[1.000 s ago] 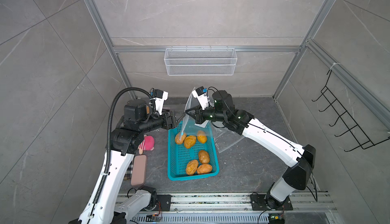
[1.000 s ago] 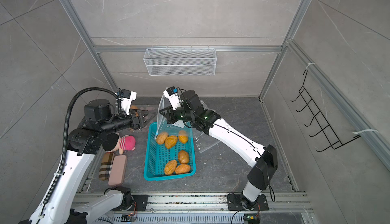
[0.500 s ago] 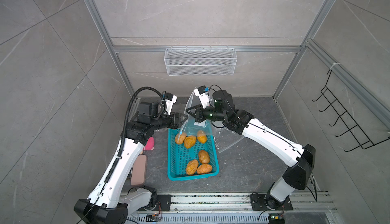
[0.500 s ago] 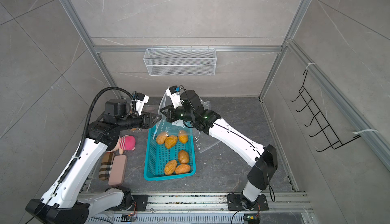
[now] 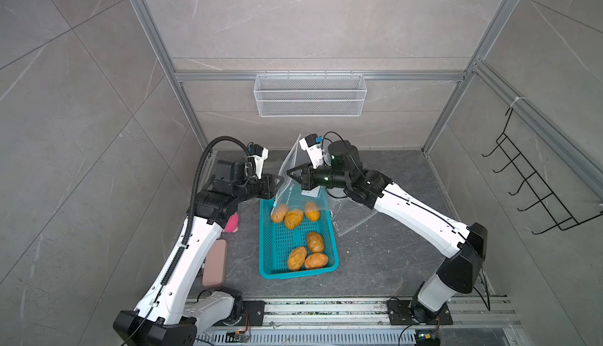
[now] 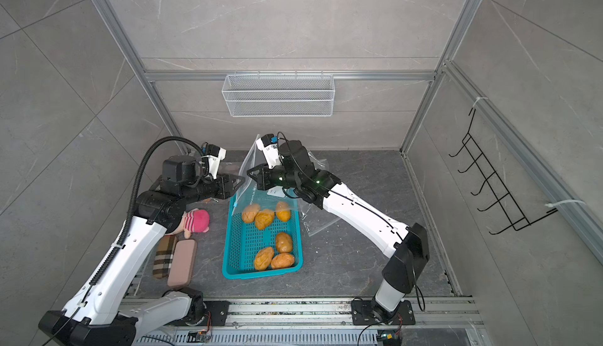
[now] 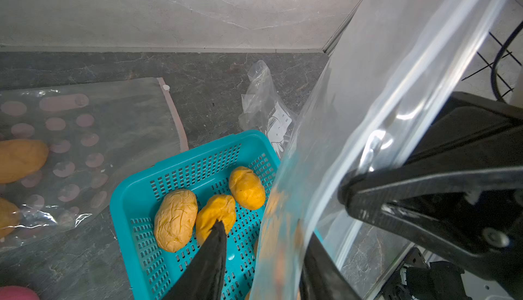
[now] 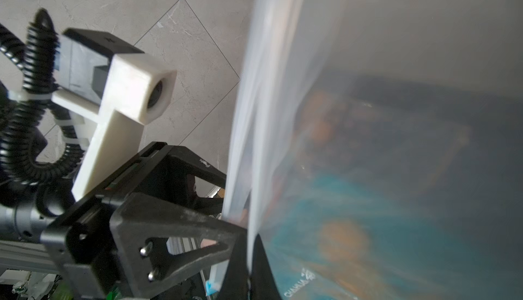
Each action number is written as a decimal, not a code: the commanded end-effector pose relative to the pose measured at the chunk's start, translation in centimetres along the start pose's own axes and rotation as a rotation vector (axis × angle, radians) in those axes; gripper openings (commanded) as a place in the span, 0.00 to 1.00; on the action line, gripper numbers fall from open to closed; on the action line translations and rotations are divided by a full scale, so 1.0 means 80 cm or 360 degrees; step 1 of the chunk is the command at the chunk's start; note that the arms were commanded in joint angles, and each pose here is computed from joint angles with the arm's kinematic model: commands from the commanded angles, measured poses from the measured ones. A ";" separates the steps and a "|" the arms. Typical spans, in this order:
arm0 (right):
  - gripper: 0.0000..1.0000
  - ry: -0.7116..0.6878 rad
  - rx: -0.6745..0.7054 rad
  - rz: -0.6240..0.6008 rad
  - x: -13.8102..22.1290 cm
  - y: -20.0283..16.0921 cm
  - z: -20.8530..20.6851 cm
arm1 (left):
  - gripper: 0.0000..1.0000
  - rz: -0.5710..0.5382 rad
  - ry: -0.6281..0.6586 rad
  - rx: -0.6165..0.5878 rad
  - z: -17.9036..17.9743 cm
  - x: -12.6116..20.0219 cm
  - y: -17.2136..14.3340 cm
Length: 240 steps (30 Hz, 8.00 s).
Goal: Put the potatoes into a zipper bag and zip it
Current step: Pick up the zipper food storage bag, then pick up the potato from the basket, then place the potato into the zipper food storage bag.
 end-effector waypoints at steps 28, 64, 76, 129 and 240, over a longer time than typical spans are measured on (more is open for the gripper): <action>0.73 -0.0229 0.0392 -0.0233 0.101 0.023 0.025 | 0.00 -0.0699 0.0996 -0.0236 0.005 0.166 0.067; 0.56 -0.0334 -0.0287 0.0452 0.038 -0.172 -0.049 | 0.00 0.0241 0.0623 -0.0030 0.076 -0.034 -0.040; 0.60 -0.0852 -0.0236 0.0882 -0.039 -0.208 -0.083 | 0.00 0.0237 0.0692 -0.0036 0.082 -0.034 -0.040; 0.63 -0.1076 -0.0238 0.1316 -0.147 -0.295 -0.146 | 0.00 0.0167 0.0781 -0.0074 0.082 -0.020 -0.036; 0.57 -0.0655 -0.0668 0.0247 -0.112 -0.081 -0.040 | 0.00 0.0205 0.0441 -0.0052 0.050 -0.022 -0.039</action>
Point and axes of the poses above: each gripper's point midway between its finger pads, its own x axis back along the fingers, its own z axis along the line the jaws close on, y = z × x, the point moved 7 cm from there along x, back along the fingers, and after that the axes turned 14 degrees about x, right-handed, at the moved point
